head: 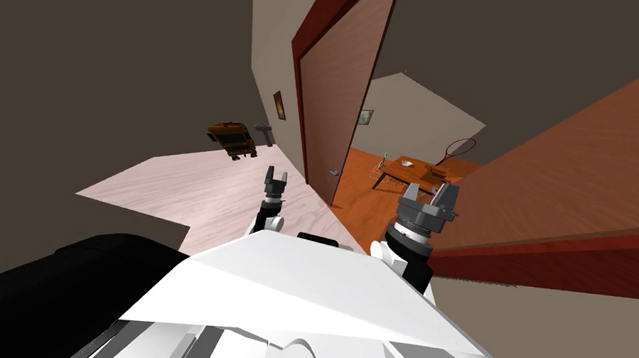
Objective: Push the door open
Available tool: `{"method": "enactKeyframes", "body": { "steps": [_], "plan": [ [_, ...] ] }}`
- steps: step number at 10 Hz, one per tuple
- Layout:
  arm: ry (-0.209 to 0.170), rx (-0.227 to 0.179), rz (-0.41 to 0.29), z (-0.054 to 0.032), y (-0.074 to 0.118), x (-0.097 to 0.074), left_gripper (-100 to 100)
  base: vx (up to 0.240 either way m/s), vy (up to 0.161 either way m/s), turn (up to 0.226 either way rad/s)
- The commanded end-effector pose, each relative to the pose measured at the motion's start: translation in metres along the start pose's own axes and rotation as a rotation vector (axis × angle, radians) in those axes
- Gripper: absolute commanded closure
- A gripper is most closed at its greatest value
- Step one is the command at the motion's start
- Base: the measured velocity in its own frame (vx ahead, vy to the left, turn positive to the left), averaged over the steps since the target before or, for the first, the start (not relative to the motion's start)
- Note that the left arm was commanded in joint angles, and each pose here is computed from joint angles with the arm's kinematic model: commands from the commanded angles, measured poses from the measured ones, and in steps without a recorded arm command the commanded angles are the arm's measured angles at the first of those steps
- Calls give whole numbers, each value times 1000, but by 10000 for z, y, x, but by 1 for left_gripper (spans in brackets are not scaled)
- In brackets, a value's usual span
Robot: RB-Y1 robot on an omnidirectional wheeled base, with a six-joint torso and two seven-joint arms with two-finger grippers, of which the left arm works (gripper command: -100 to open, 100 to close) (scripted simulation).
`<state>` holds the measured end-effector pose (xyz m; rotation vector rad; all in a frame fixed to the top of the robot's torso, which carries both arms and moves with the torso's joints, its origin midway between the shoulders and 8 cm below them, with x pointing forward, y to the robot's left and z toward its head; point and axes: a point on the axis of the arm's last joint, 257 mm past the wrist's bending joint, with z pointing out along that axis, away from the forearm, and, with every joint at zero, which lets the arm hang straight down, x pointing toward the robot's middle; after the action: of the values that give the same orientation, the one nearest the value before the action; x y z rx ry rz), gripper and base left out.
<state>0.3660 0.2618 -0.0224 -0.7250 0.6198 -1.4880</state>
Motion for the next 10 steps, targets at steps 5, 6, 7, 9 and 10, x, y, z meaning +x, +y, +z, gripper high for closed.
{"method": "enactKeyframes", "body": {
  "steps": [5, 6, 7, 9, 10],
  "plan": [
    [32, -88, -15, -160, 468, 144, -100, 90, 28, -84],
    [39, -105, -18, -196, 558, 175, -100, 93, 37, -93],
    [46, -123, -20, -235, 650, 208, -100, 103, 39, -87],
    [61, -159, -26, -317, 831, 275, -100, 94, 40, -97],
    [69, -177, -28, -363, 924, 311, -100, 105, 41, -89]
  ]
}}
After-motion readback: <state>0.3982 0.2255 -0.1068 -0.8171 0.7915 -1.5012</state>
